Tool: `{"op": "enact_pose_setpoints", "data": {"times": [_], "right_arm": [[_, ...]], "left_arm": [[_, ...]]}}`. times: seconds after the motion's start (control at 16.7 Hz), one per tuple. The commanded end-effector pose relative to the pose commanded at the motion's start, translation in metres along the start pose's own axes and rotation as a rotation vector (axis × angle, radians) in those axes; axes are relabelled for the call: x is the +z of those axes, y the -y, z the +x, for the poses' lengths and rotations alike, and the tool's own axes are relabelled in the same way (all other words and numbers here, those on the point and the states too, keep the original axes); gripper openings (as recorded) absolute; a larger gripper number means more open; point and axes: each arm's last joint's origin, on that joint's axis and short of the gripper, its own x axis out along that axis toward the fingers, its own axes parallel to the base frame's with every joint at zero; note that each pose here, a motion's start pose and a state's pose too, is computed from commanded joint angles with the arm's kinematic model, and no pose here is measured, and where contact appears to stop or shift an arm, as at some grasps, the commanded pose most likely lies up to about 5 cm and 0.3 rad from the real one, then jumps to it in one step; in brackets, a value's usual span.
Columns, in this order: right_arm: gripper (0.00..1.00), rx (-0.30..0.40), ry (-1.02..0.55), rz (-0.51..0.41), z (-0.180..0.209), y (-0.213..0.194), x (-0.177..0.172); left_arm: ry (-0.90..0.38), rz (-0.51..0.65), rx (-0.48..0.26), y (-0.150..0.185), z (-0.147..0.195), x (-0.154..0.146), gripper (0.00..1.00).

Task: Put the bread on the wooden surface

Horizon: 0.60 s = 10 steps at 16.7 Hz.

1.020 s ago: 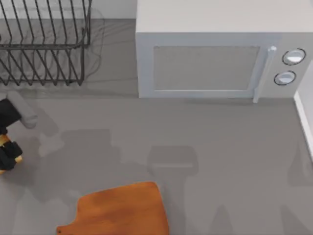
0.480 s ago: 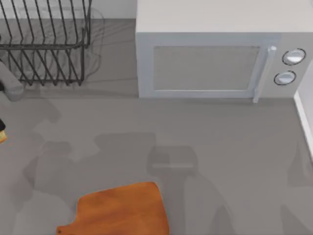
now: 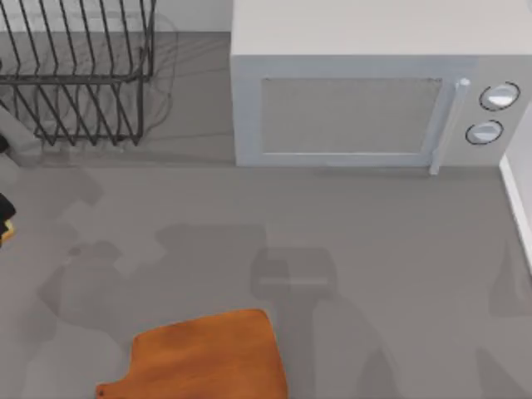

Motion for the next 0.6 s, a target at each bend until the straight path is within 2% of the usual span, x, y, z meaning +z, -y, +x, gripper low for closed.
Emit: {"op": "enact_pose_setpoints", "data": {"times": [0.12,0.3,0.6], "right_arm": [[1.0,0.0,0.0,0.0,0.0,0.0,0.0],[1.0,0.0,0.0,0.0,0.0,0.0,0.0],[1.0,0.0,0.0,0.0,0.0,0.0,0.0]], "left_arm": [[-0.002,-0.095,0.006,0.003,0.003,0.003,0.0],[-0.014,-0.303,0.009,0.011,0.012,0.01,0.0],[-0.072,-0.786,0.012,0.039,0.033,0.026,0.0]]}}
